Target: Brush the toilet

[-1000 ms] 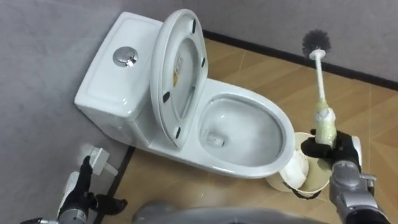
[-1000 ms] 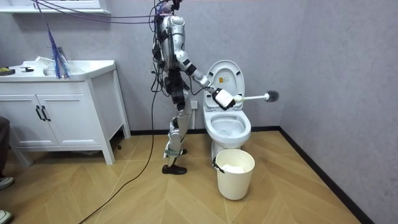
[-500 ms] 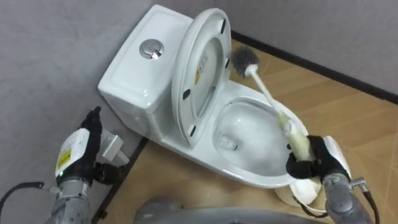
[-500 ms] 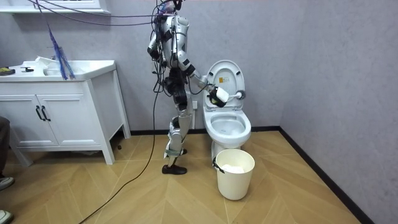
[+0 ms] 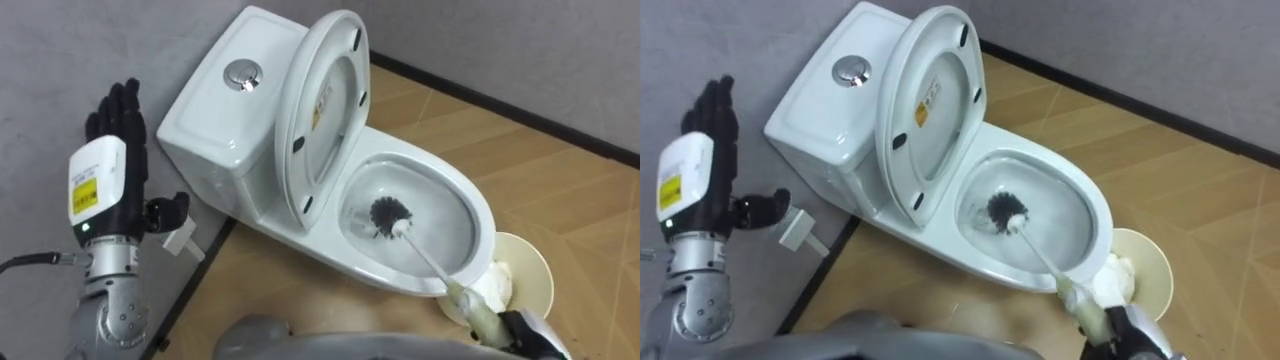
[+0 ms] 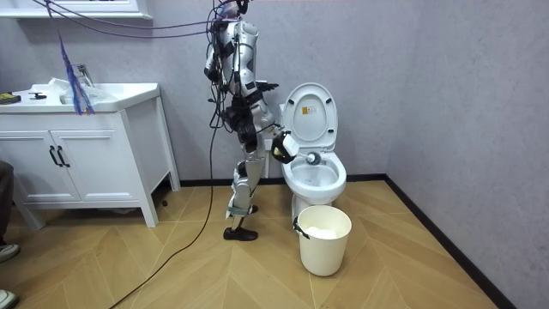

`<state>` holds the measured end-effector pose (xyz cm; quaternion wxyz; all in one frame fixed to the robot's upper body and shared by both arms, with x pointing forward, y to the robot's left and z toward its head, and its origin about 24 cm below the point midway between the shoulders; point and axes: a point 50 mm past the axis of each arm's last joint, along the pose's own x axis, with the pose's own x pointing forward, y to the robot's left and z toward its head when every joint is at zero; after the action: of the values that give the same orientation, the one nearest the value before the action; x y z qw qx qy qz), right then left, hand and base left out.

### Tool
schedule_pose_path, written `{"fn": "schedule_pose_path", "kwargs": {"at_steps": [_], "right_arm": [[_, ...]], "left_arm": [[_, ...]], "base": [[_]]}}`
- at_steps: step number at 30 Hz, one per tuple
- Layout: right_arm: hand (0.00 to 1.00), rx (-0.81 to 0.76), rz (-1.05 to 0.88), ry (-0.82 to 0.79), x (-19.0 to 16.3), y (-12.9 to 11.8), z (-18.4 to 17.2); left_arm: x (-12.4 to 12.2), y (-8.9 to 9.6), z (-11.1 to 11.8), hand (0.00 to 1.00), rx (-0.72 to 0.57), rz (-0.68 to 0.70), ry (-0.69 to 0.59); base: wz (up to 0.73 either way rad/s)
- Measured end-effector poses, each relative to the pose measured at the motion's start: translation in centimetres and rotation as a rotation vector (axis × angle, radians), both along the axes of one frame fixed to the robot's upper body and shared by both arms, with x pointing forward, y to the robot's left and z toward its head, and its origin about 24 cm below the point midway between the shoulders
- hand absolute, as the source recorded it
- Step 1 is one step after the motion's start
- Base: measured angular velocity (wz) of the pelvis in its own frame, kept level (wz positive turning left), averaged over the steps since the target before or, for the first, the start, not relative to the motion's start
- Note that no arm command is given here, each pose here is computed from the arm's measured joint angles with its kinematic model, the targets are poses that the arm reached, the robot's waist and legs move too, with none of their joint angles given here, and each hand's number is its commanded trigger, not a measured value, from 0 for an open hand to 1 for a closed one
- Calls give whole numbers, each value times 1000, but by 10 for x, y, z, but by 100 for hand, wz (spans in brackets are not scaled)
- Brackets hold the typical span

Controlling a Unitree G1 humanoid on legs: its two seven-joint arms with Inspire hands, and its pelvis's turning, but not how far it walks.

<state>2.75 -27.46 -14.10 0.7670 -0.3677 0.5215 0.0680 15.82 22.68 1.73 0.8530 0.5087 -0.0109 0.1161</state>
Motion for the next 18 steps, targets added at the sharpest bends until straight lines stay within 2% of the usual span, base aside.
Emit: {"fn": "schedule_pose_path", "kwargs": {"at_steps": [4, 7, 14, 18], "right_arm": [[100, -1, 0, 8, -1, -2, 1], [100, -7, 3, 35, -5, -3, -1], [100, -38, 29, 73, -3, -6, -1], [100, -105, 136, 55, 22, -12, 3]], "left_arm": [[8, -5, 13, 0, 20, -44, -92], [10, -12, 11, 0, 12, -74, -94], [6, -13, -8, 0, 14, -83, 3], [6, -11, -30, 0, 20, -92, 134]], "base": [[-10], [-14], [-9], [-15]]}}
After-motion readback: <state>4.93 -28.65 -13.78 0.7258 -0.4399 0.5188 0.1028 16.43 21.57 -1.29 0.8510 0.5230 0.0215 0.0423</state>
